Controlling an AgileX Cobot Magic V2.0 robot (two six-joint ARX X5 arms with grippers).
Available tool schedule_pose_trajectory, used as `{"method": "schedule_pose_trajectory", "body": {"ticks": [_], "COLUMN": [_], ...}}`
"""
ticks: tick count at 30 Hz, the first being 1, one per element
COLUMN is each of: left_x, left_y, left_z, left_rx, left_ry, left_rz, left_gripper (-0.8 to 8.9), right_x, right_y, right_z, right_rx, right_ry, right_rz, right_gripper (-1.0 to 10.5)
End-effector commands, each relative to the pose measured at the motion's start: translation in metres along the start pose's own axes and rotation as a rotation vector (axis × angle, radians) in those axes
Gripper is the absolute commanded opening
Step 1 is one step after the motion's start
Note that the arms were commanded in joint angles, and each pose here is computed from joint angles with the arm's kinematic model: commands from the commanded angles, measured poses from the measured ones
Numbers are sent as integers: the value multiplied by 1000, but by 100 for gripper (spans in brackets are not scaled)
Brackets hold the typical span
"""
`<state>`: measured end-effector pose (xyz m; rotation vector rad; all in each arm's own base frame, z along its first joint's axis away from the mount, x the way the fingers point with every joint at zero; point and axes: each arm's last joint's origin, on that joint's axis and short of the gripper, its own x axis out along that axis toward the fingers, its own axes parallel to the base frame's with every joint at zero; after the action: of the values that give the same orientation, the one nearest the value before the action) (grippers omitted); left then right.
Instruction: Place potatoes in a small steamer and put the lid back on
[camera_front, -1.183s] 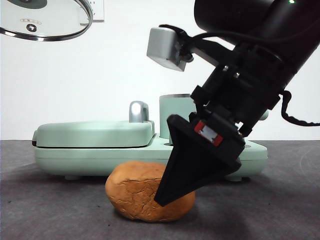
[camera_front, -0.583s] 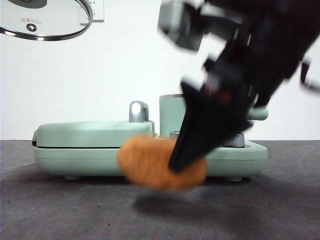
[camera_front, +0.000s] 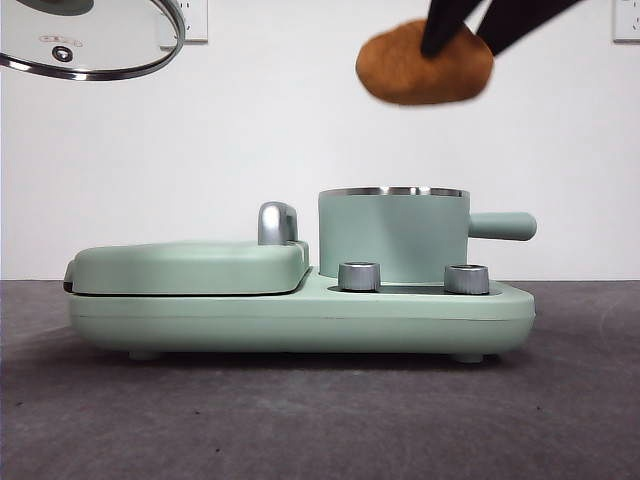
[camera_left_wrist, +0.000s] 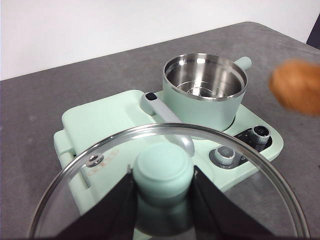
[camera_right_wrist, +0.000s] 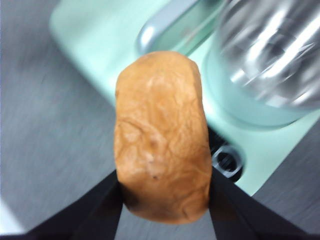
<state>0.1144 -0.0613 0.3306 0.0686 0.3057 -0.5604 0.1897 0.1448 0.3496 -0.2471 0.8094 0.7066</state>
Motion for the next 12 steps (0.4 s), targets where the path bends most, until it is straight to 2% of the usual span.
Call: {"method": "schedule_pose_trajectory", "body": {"ticks": [1,12], "left_x": [-3,-3], "left_y": [-1,-1], "left_z": [7,7], "left_rx": [3,2], "left_ry": [-50,-49], "left_rz": [-4,-4], "left_gripper": [15,15], "right_x": [5,56], "right_y": [-10,-64], "right_z": [21,81], "right_rx": [28,56], "right_ry": [-13,12], "right_rz": [-28,-105], "right_gripper": [168,168]}}
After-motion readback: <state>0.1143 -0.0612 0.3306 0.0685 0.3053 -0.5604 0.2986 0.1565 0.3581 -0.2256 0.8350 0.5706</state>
